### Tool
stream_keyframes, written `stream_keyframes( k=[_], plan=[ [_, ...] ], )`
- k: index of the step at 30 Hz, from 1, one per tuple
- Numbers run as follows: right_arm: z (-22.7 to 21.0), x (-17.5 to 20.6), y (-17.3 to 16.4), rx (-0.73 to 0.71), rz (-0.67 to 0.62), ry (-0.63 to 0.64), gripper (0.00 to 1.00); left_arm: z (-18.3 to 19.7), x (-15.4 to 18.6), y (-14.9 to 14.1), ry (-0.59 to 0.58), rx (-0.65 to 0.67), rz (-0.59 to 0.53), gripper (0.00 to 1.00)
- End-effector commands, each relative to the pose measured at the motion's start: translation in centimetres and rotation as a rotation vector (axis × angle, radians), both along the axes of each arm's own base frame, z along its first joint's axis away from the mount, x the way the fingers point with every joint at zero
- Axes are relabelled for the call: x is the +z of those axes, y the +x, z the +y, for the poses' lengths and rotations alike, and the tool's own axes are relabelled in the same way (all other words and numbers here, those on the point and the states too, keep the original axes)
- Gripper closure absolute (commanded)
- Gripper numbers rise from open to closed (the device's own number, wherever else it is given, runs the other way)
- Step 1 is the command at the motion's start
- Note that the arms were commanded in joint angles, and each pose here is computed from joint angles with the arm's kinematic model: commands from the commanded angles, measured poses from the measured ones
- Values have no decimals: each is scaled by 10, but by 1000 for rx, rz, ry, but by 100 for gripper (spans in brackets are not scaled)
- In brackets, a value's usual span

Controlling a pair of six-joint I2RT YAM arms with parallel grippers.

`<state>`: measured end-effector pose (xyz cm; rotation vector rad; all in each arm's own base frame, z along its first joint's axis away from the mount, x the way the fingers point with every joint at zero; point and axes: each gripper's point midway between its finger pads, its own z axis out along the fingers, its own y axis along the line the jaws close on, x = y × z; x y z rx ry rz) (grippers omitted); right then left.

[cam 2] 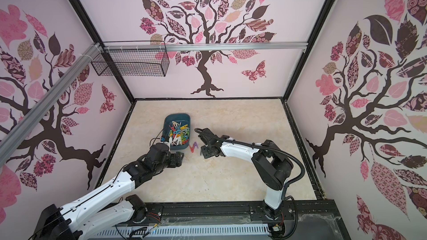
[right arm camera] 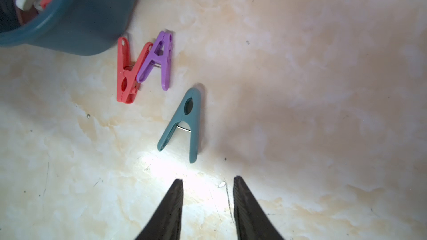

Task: Put the clothespins into the storage box
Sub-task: Pick up the clothespin from the center of the board.

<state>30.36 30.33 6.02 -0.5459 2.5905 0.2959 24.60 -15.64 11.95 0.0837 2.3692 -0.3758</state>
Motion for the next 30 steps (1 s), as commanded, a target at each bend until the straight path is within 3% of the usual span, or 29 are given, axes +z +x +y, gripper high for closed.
stream_keyframes(
  k=[1, 12, 23, 30],
  plan=[
    [7, -4, 4, 19, 5, -6, 61, -3, 3, 3, -22, 16, -21, 19],
    [24, -21, 14, 13, 19, 12, 64, 3, -7, 0, 0, 34, -9, 18],
    [18, -44, 12, 14, 43, -39, 81, 4, -4, 1, -7, 37, -24, 18],
    [21, -33, 14, 20, 23, -21, 88, 11, 3, 3, -2, 73, -53, 18]
  ],
)
